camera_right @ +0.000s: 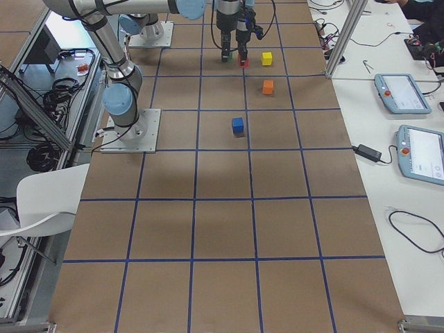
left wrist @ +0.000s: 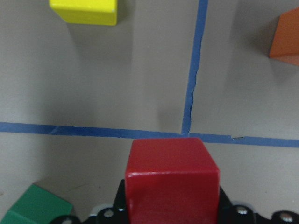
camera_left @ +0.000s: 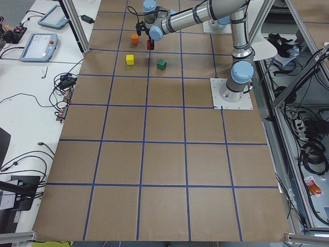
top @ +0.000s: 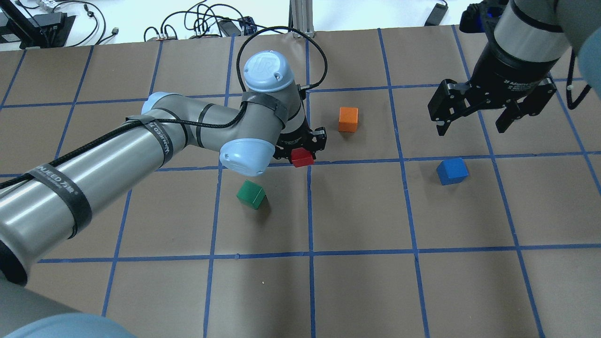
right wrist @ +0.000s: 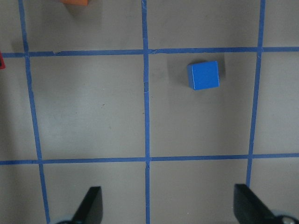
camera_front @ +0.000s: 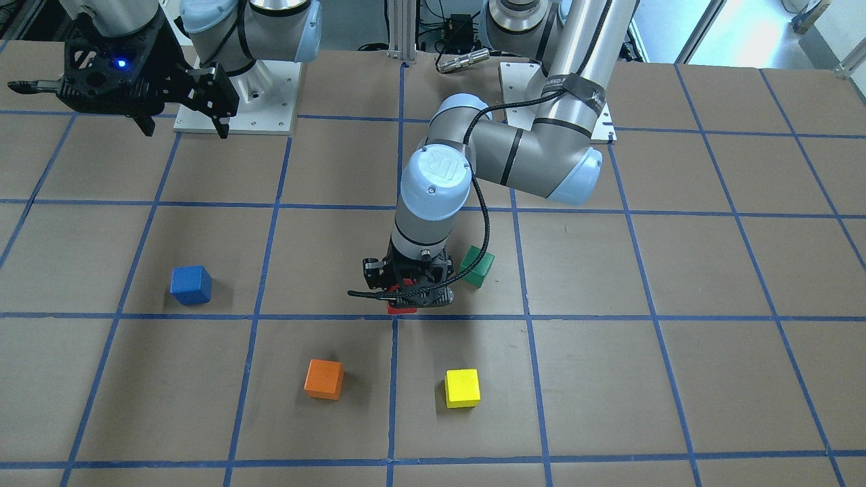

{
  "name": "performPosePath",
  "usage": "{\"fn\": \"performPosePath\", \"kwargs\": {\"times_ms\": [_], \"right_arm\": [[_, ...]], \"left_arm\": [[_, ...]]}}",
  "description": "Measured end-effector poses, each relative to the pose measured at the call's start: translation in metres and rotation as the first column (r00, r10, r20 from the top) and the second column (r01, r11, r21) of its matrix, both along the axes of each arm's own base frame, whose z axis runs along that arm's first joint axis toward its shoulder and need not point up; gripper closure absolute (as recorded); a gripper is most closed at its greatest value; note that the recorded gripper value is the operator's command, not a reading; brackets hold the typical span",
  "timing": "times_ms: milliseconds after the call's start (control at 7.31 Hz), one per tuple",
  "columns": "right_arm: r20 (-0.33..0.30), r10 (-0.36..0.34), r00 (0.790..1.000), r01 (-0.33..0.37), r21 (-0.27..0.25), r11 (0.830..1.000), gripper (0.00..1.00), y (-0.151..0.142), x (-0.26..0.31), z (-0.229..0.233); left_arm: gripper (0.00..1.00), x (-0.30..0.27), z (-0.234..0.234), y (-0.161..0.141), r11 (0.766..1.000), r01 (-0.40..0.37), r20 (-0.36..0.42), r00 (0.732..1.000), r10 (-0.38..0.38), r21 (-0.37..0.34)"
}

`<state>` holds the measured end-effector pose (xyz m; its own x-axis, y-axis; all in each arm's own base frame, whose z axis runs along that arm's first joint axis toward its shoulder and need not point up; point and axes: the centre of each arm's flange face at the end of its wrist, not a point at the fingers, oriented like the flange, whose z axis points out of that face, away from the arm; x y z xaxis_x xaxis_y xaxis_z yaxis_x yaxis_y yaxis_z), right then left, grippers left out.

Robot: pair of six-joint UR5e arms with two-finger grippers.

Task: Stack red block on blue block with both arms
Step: 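Release the red cube at the center and raise the left gripper, then move the right gripper over the red cube and lower it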

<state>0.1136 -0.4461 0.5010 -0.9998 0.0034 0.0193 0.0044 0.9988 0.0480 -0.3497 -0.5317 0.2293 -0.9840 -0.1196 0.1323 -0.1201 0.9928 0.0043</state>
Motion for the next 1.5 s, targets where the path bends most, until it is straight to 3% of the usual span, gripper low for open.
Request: {"fn": "performPosePath", "kwargs": {"times_ms": [137,547,821,1094,1231,1504], "right_arm": [[-0.001,-0.002,1.0,0.002,0.001,1.0,0.0,0.0,0.0,-0.001],[-0.005,0.008,1.0,-0.008,0.009,1.0,0.0,0.0,-0.001,-0.009],[-0.006,0.002,1.0,-0.002,0.008,1.0,0.0,0.001,-0.001,-0.011],[0.006,-0.01,1.0,0.01,0.012,1.0,0.0,-0.004,0.001,-0.016],[0.01,-0.048,0.999,0.048,0.005,0.999,0.0,-0.016,0.003,-0.024],[0.013,-0.151,0.988,0.151,-0.023,0.988,0.0,-0.042,0.028,-0.049]], "left_arm": [[0.0,-0.008,-0.008,0.002,1.0,0.001,-0.001,1.0,-0.001,-0.004],[0.0,-0.012,-0.009,0.0,1.0,0.004,-0.006,1.0,-0.004,-0.021],[0.0,0.011,0.04,-0.02,0.997,0.002,-0.022,1.0,-0.004,-0.077],[0.0,0.066,0.108,-0.03,0.994,0.096,0.041,0.995,-0.094,-0.043],[0.0,0.1,0.142,-0.024,0.986,0.168,0.093,0.982,-0.167,-0.002],[0.0,0.167,0.209,-0.002,0.972,0.233,0.123,0.965,-0.233,0.015]]}}
